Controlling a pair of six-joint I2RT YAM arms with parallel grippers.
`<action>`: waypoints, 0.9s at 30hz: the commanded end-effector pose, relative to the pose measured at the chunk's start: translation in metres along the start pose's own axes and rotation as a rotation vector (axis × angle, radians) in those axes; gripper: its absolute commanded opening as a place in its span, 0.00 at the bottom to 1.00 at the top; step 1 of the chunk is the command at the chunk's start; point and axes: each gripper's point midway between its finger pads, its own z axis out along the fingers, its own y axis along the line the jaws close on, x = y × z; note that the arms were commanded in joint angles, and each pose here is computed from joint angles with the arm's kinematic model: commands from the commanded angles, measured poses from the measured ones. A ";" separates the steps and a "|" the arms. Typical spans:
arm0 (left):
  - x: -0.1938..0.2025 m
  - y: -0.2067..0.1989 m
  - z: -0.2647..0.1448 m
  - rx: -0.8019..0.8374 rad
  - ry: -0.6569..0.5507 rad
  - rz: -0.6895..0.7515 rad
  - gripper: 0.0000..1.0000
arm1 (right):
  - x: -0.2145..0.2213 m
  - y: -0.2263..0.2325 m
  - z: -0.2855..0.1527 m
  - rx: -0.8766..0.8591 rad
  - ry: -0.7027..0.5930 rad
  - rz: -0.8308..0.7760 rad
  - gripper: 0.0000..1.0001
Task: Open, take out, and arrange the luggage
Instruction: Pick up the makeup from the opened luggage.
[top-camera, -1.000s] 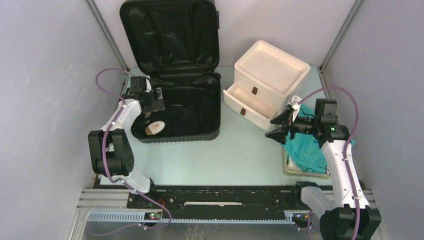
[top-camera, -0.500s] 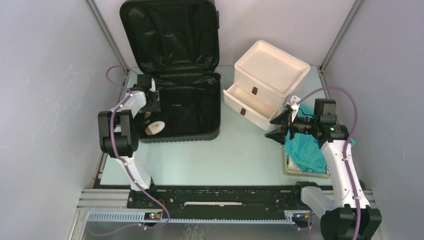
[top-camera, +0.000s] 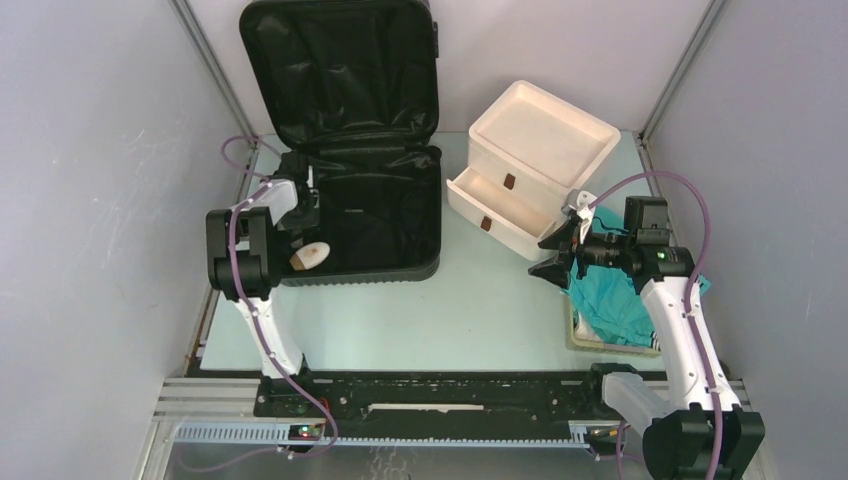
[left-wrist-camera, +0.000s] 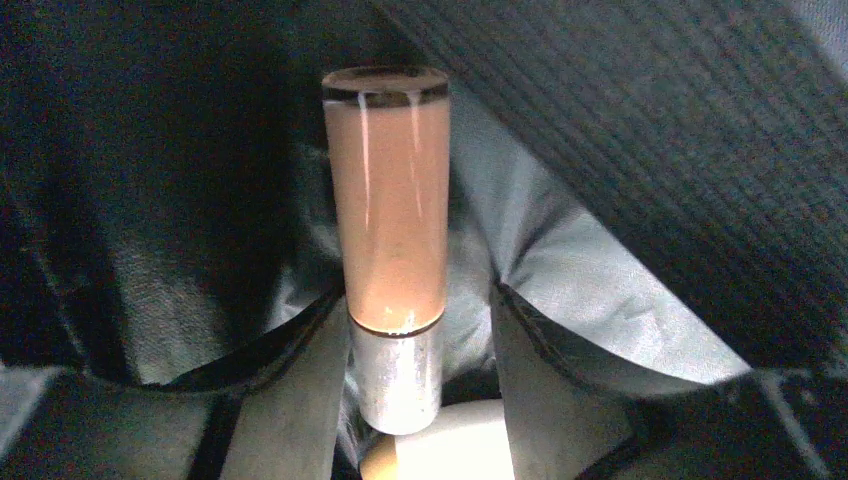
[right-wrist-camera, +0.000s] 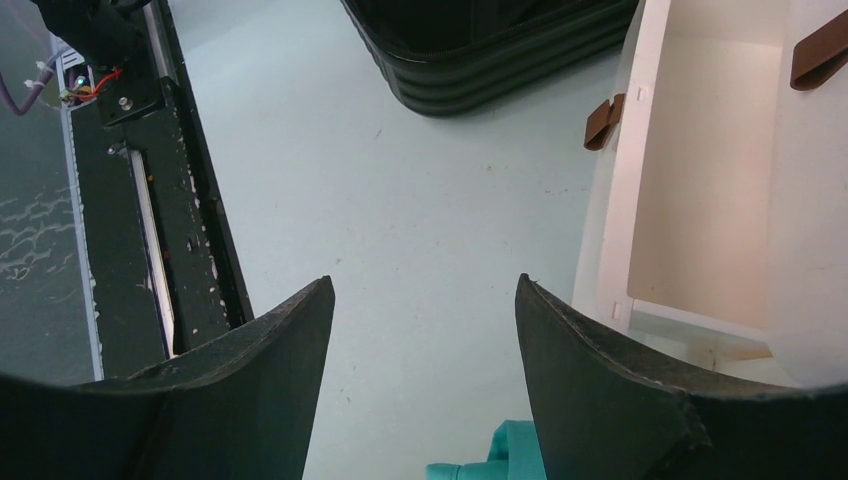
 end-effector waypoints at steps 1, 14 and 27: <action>-0.008 0.002 0.000 -0.008 0.012 0.016 0.58 | -0.008 -0.001 0.000 0.001 -0.013 -0.052 0.75; -0.020 0.007 -0.016 -0.026 -0.040 0.007 0.06 | -0.008 -0.001 -0.001 0.004 -0.012 -0.051 0.75; -0.051 0.024 -0.090 -0.045 -0.302 -0.068 0.00 | -0.007 0.000 0.000 -0.010 -0.018 -0.038 0.75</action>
